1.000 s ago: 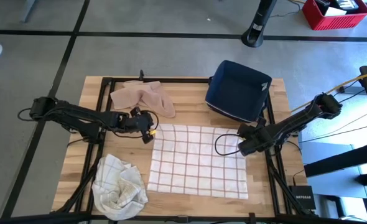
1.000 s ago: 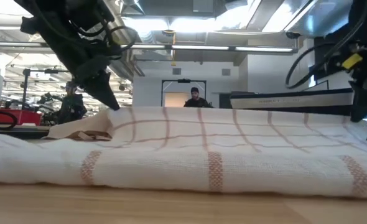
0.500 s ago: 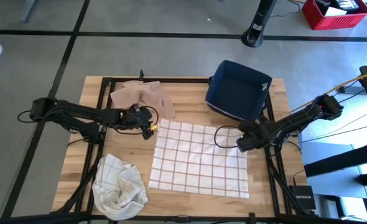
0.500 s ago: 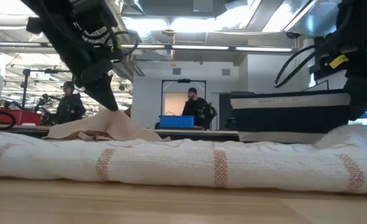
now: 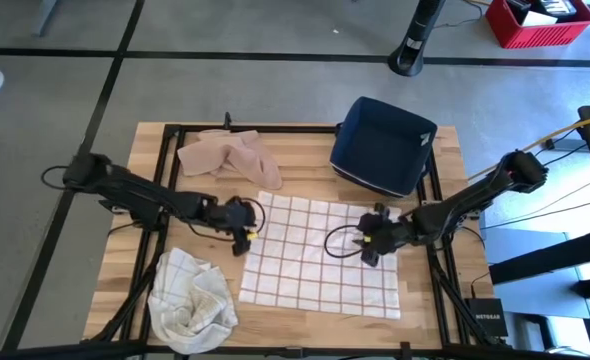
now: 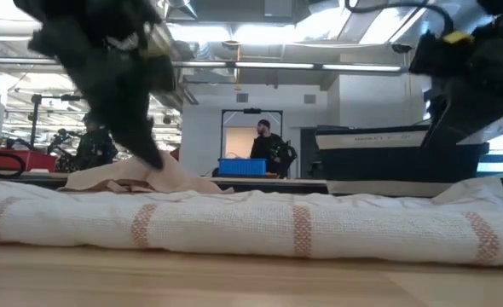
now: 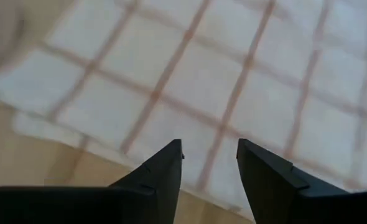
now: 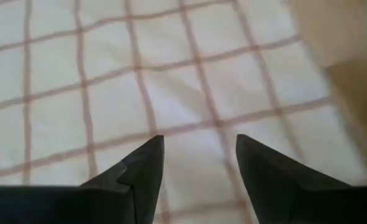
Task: Fold towel
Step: Fold the white with red-stripe towel
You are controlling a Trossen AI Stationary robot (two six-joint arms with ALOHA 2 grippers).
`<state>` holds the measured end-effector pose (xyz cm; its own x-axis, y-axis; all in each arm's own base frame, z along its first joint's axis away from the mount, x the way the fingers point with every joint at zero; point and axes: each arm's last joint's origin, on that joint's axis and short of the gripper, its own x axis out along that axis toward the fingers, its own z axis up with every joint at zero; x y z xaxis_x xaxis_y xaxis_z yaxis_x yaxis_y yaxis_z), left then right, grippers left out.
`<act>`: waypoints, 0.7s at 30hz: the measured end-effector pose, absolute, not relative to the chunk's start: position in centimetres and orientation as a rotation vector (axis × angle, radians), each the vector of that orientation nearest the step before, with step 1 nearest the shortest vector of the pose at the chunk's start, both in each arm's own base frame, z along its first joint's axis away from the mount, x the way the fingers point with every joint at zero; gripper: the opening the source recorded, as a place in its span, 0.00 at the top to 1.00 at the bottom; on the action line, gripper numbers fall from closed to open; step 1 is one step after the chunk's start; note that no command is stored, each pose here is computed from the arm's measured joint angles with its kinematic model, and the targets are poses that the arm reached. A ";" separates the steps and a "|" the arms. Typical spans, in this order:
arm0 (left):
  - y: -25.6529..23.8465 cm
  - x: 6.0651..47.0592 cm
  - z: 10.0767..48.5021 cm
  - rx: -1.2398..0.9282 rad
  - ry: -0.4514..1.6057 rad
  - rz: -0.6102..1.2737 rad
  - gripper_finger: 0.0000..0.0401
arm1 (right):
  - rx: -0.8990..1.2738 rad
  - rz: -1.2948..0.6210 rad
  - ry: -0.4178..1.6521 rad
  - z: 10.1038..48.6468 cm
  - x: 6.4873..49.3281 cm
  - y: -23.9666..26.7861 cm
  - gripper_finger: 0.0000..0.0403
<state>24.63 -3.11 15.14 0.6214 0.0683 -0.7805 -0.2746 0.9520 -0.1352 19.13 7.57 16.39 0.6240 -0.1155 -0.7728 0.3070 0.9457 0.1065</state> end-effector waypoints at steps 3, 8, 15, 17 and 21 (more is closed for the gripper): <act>-3.1 24.7 12.5 -0.225 1.006 0.236 0.65 | 0.229 -0.211 0.930 14.5 18.9 7.6 0.49; -3.0 24.4 11.1 -0.293 1.113 0.334 0.67 | 0.228 -0.173 1.070 12.5 18.6 7.8 0.49; -3.7 22.5 12.3 -0.431 1.151 0.443 0.69 | 0.248 -0.185 1.093 12.8 18.7 7.8 0.49; -3.6 22.3 13.3 -0.434 1.121 0.417 0.70 | 0.224 -0.178 1.077 13.5 19.1 7.9 0.49; -3.2 23.4 16.9 -0.367 0.898 0.377 0.70 | 0.167 -0.171 1.021 16.5 20.1 8.3 0.49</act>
